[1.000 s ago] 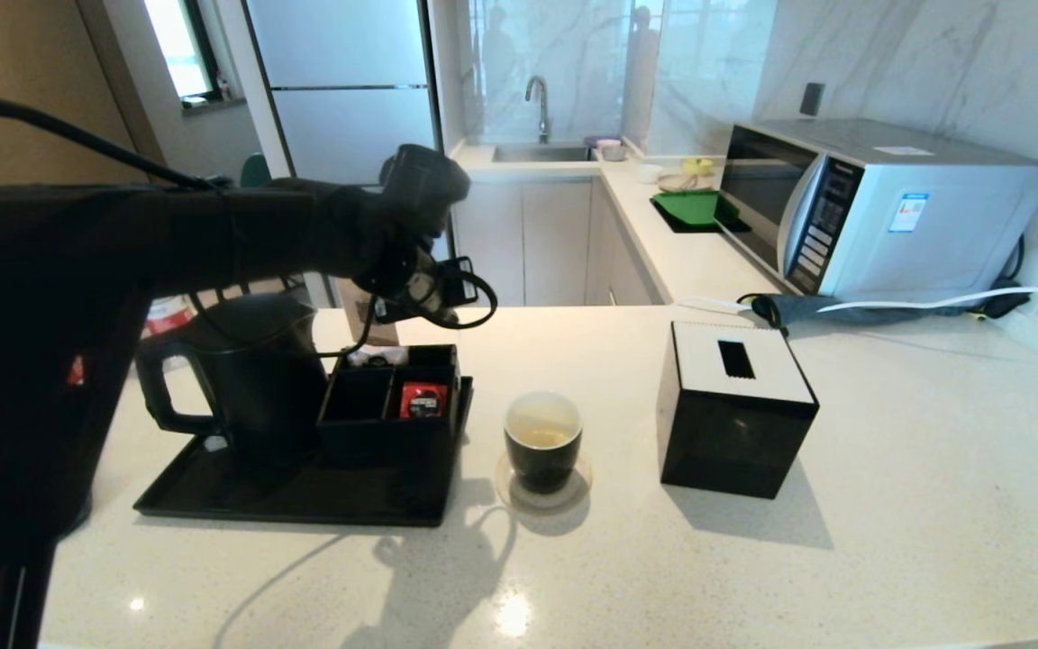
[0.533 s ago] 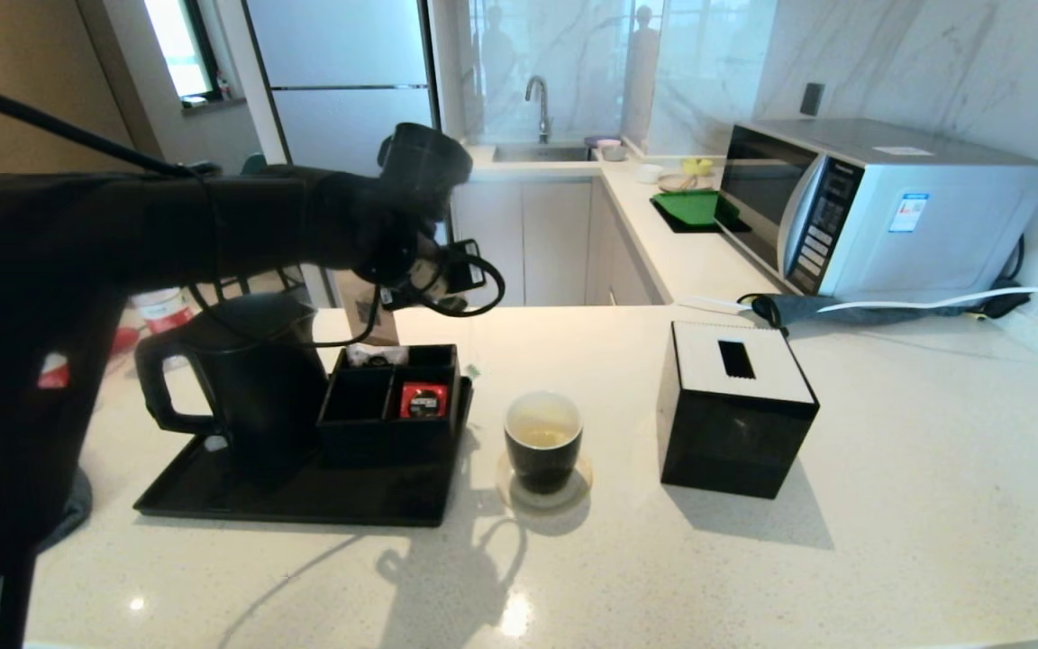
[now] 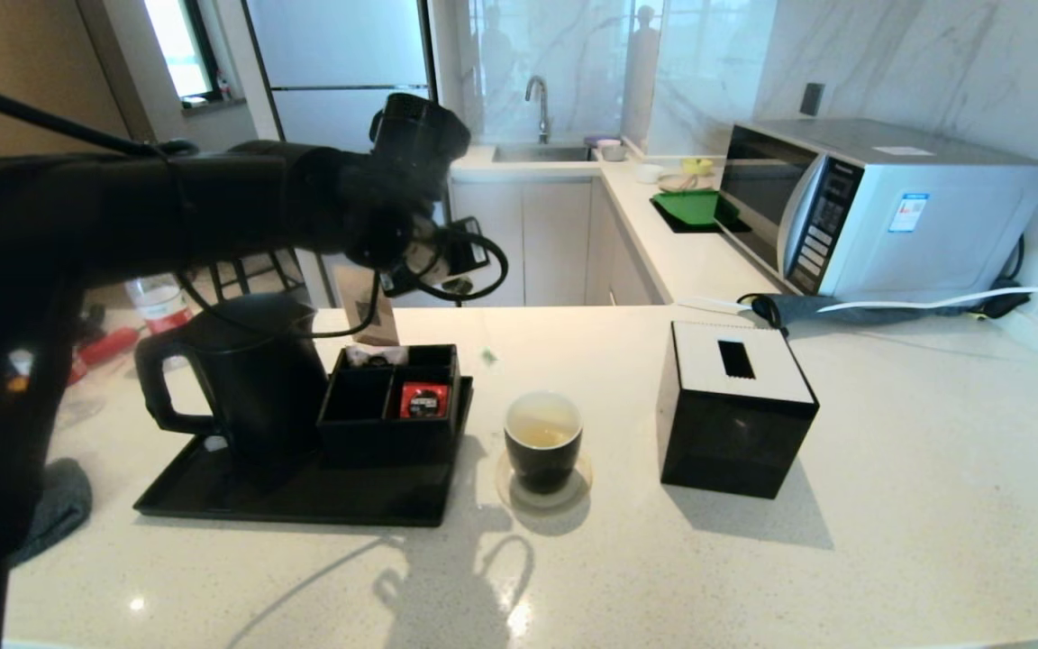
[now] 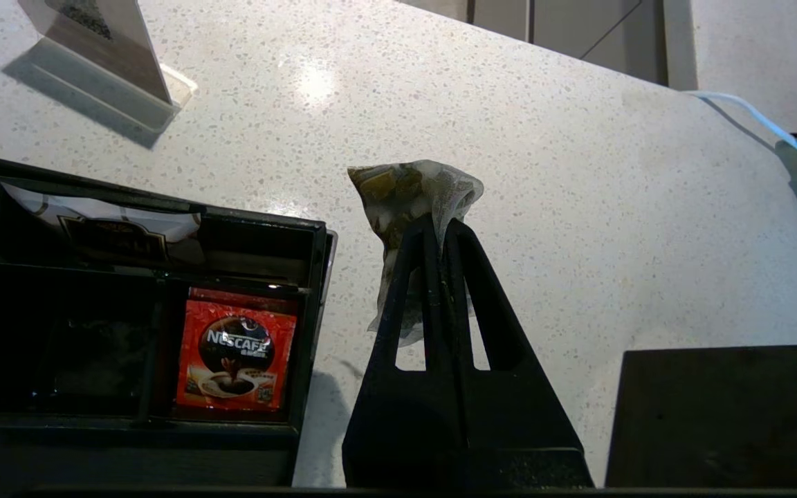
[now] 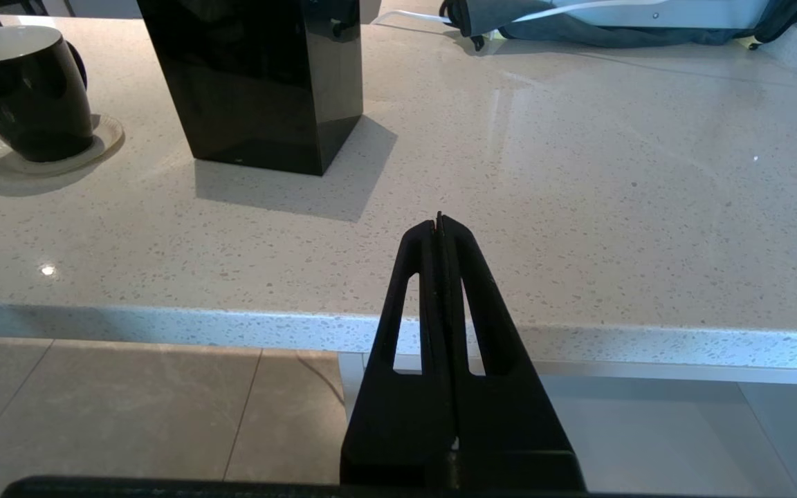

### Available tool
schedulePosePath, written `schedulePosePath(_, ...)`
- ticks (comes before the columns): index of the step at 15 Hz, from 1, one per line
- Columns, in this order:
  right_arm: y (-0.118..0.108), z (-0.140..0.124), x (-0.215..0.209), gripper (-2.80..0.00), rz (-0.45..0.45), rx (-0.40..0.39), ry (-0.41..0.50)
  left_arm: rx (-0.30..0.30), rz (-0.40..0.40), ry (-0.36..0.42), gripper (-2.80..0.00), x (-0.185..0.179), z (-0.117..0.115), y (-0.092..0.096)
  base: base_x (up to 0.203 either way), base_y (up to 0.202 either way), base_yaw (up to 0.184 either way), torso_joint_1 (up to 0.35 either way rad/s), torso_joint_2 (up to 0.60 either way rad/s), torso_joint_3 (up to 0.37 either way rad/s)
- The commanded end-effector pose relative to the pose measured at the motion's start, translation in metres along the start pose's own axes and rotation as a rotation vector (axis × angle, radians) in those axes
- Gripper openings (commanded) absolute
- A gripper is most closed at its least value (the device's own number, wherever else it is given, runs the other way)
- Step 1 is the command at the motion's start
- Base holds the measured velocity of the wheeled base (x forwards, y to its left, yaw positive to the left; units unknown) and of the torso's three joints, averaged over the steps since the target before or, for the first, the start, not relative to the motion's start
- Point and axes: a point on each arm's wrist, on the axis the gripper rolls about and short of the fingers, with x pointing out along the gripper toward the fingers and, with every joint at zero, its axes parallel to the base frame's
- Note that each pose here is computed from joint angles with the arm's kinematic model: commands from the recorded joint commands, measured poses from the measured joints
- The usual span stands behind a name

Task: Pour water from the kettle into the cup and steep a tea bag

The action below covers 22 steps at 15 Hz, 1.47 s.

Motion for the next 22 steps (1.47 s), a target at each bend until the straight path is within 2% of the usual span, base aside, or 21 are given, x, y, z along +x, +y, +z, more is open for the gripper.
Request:
schedulePosePath(1, 0.0, 0.0, 0.0, -2.8, 0.001, 0.0, 0.001, -0.003, -0.011, -0.009, -2.8, -0.008, 0.002, -0.002, 0.0, 0.0, 0.0, 0.0, 0.0, 0.0)
schedulePosePath(8, 0.0, 0.0, 0.0, -2.8, 0.001, 0.0, 0.001, -0.004, -0.049, -0.029, -2.8, -0.028, 0.007, -0.009, 0.0, 0.0, 0.0, 0.0, 0.0, 0.0)
schedulePosePath(15, 0.0, 0.0, 0.0, -2.8, 0.001, -0.002, 0.0, 0.011, -0.129, -0.046, -2.8, -0.065, 0.007, -0.026, 0.0, 0.0, 0.0, 0.0, 0.0, 0.0)
schedulePosePath(22, 0.0, 0.002, 0.0, -2.8, -0.003, -0.025, -0.017, 0.016, -0.133, -0.039, -2.8, -0.089, 0.012, -0.022, 0.0, 0.0, 0.0, 0.0, 0.0, 0.0)
